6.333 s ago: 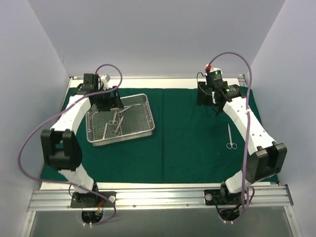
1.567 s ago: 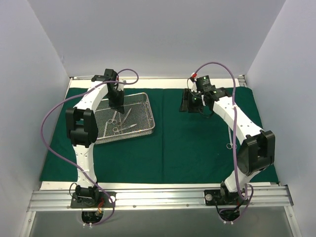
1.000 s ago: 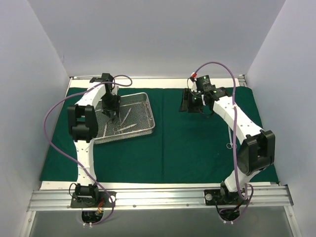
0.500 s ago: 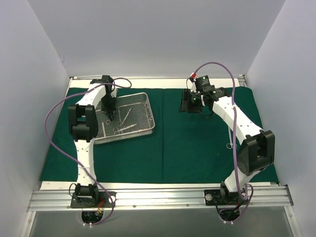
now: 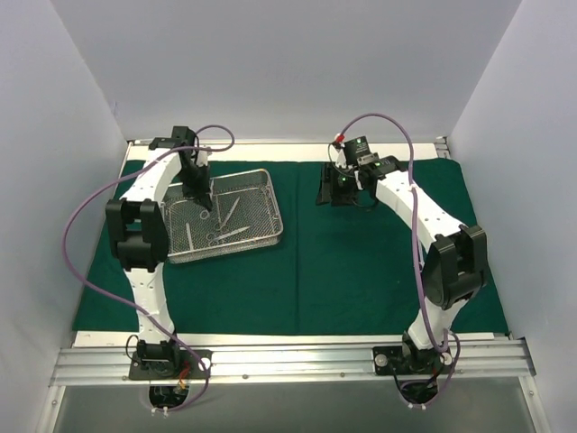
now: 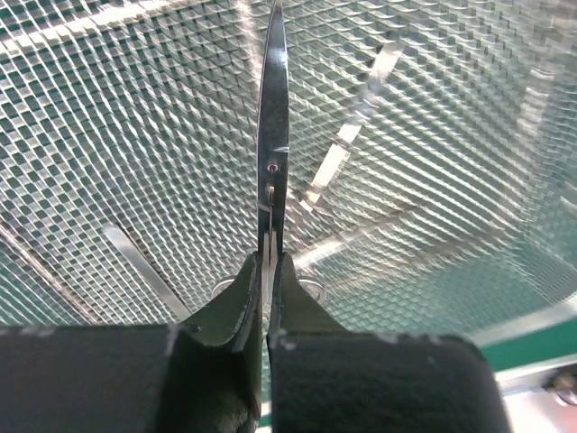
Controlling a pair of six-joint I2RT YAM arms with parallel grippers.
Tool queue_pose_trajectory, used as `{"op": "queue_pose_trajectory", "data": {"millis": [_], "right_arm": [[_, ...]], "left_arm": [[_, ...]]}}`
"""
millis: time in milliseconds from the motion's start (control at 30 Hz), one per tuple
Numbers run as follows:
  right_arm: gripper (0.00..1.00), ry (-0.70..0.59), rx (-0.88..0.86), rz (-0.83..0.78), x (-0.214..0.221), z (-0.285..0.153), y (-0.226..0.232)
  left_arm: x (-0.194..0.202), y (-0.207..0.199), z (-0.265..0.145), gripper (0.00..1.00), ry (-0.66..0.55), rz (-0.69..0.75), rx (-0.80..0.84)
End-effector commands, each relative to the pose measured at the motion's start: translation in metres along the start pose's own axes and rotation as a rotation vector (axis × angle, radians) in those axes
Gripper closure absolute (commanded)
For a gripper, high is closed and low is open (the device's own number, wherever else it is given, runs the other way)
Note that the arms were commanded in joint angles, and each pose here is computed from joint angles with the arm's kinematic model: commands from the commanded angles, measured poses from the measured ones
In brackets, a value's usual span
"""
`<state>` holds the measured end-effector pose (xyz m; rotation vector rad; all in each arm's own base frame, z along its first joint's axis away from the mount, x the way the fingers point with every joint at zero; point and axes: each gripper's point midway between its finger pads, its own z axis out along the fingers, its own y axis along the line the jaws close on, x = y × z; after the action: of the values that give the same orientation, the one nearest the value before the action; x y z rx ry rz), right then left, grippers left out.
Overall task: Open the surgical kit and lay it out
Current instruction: Pick up the medical item from the container, then place the medical item in the surgical kit.
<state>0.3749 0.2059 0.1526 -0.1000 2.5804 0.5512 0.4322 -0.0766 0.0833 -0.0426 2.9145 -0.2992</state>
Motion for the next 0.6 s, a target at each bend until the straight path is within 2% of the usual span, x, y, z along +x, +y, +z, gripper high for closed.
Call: {"op": "queue_pose_trajectory", "data": {"millis": [0,100,133,167,200,233,267,300,367,533,567], "right_arm": [[0.54,-0.055,-0.110,-0.028,-0.022,-0.009,0.032],[0.53,-0.060,-0.273,-0.055,-0.031,-0.015,0.063],[0.51,-0.078,-0.404,-0.075,-0.038,-0.022,0.086],[0.49,-0.088,-0.471,-0.074,-0.040,-0.025,0.098],[0.48,-0.091,-0.537,-0.025,-0.044,-0.030,0.110],[0.43,-0.154,-0.620,-0.040,-0.059,-0.036,0.125],[0.40,-0.134,-0.704,-0.036,-0.053,-0.040,0.138],[0.37,-0.128,-0.755,0.018,-0.056,-0.046,0.148],[0.33,-0.162,-0.874,0.002,-0.061,-0.057,0.168],[0.31,-0.125,-0.986,0.018,-0.056,-0.065,0.189],[0.31,-0.146,-1.017,-0.003,-0.058,-0.069,0.193]], "left_arm": [[0.002,-0.027,-0.041,0.98,-0.065,-0.027,0.129],[0.008,-0.055,-0.062,0.98,-0.107,-0.027,0.282],[0.013,-0.076,-0.071,0.98,-0.106,-0.019,0.406],[0.007,-0.089,-0.078,0.98,-0.143,-0.023,0.480],[0.018,-0.096,-0.076,0.98,-0.117,-0.040,0.530],[0.020,-0.108,-0.092,0.98,-0.146,-0.031,0.587],[0.018,-0.129,-0.106,0.98,-0.169,-0.024,0.696],[0.028,-0.136,-0.114,0.98,-0.169,-0.023,0.733],[0.035,-0.157,-0.128,0.98,-0.172,-0.001,0.822],[0.052,-0.187,-0.152,0.98,-0.185,0.016,0.952],[0.048,-0.193,-0.159,0.98,-0.222,0.040,0.987]]}}
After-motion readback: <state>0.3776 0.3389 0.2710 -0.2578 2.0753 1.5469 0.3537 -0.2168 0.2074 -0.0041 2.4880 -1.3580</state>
